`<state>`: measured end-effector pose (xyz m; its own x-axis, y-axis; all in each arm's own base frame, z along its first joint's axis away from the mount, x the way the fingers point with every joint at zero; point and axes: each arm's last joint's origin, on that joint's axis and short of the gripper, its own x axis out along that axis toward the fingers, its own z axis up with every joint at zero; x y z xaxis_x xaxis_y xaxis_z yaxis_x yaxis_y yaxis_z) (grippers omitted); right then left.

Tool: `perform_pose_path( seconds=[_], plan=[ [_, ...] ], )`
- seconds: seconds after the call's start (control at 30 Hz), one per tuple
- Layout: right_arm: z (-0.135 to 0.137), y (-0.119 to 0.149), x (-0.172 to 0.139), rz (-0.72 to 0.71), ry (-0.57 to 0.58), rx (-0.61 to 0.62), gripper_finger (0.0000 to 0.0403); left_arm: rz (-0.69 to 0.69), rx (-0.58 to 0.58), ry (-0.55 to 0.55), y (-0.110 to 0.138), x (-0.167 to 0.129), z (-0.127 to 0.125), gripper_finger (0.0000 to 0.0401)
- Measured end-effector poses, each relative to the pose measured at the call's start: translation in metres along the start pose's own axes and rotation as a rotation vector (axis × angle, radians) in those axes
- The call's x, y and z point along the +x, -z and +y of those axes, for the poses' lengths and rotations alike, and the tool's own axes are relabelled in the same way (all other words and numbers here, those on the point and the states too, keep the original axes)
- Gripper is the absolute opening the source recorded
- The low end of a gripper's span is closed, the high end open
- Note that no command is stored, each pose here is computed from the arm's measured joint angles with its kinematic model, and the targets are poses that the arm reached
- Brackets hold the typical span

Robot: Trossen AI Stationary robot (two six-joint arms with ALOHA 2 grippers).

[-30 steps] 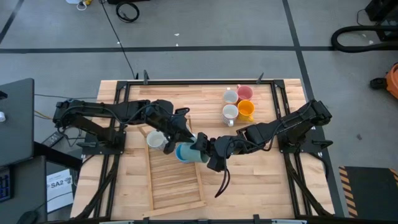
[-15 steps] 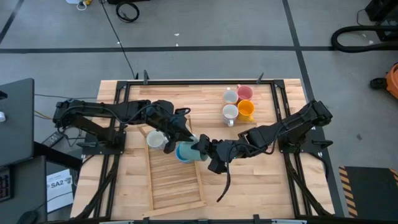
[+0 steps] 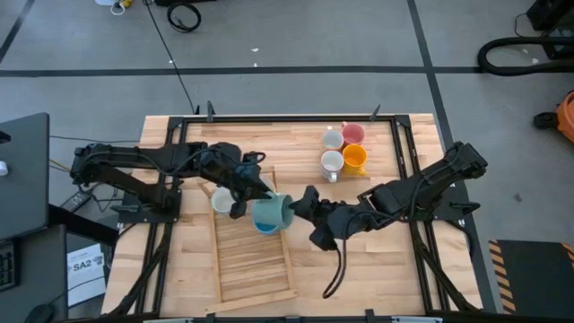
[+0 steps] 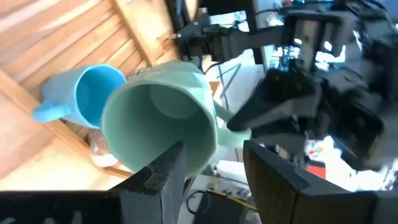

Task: Place coffee mugs
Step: Put the green mug on the shelf aligned with the light blue mug

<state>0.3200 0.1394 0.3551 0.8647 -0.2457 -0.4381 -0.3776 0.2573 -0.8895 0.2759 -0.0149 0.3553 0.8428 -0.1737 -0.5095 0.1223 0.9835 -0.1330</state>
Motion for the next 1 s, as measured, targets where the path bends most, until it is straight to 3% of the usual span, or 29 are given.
perform_pose_path(
  seconds=[0.37,0.63,1.0],
  plan=[
    [-0.017,0.012,-0.034,-0.036,0.045,0.176,0.0167,-0.062,-0.018,-0.145,0.002,-0.053,-0.014,0.0059],
    [-0.024,0.022,-0.035,-0.021,0.063,0.338,0.0168,-0.080,-0.064,-0.303,0.016,-0.093,-0.035,0.0059],
    [-0.028,0.031,-0.028,0.008,0.062,0.360,0.0168,-0.123,-0.068,-0.464,0.043,-0.119,-0.078,0.0059]
  ],
)
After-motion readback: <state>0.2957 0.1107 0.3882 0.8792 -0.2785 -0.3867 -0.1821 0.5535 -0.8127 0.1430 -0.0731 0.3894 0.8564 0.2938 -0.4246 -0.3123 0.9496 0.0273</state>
